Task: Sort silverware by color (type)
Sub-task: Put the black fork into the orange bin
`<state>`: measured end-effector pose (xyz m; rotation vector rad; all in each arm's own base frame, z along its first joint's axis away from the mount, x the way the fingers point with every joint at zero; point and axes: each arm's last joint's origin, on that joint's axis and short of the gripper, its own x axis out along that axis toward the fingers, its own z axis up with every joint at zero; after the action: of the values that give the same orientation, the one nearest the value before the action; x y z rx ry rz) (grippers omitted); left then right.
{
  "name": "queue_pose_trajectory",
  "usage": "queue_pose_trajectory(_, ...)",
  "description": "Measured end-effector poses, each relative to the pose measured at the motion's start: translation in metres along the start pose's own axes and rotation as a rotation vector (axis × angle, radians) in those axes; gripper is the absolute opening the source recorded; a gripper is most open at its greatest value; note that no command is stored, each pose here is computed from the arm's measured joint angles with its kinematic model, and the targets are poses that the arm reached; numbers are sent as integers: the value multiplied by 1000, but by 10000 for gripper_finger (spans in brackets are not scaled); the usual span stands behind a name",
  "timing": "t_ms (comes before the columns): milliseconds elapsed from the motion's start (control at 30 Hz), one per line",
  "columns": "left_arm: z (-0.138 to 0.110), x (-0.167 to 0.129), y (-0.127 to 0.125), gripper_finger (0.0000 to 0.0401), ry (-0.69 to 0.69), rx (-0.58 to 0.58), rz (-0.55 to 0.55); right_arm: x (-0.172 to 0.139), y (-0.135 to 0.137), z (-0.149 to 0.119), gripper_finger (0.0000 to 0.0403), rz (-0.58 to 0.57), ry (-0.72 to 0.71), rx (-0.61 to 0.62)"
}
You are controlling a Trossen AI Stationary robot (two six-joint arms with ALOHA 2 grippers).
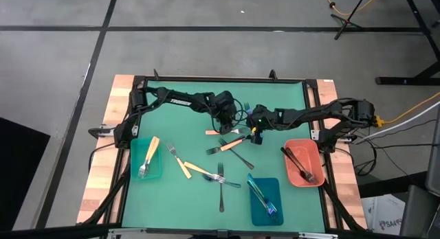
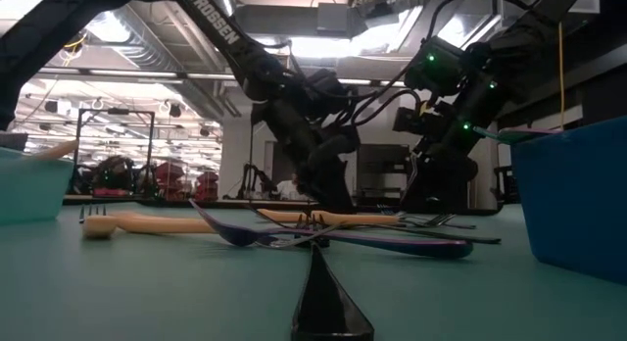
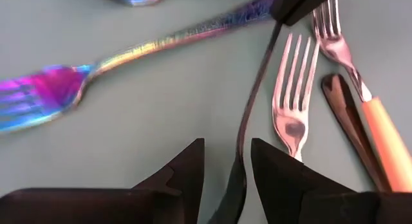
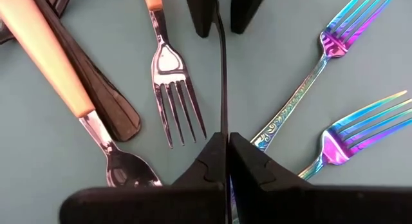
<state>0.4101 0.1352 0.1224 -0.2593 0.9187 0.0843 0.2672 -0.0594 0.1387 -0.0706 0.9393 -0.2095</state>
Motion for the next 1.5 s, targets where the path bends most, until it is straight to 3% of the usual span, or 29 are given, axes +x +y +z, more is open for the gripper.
queue_pose_trajectory(333, -1, 1, -3, 114, 12, 5, 47, 0, 0, 0, 5, 0, 0, 0)
queue_pose_trajectory(800, -1, 1, -3, 7, 16, -2, 74, 0, -1, 0, 5, -29, -2, 2)
queue_pose_trajectory(1100, -1, 1, -2, 5, 16, -11, 78, 0, -2, 0, 7, -62, 2, 1)
queue_pose_trajectory(1500, -1, 1, -2, 4, 13, -25, 82, 0, -2, 0, 123, -81, 4, 3)
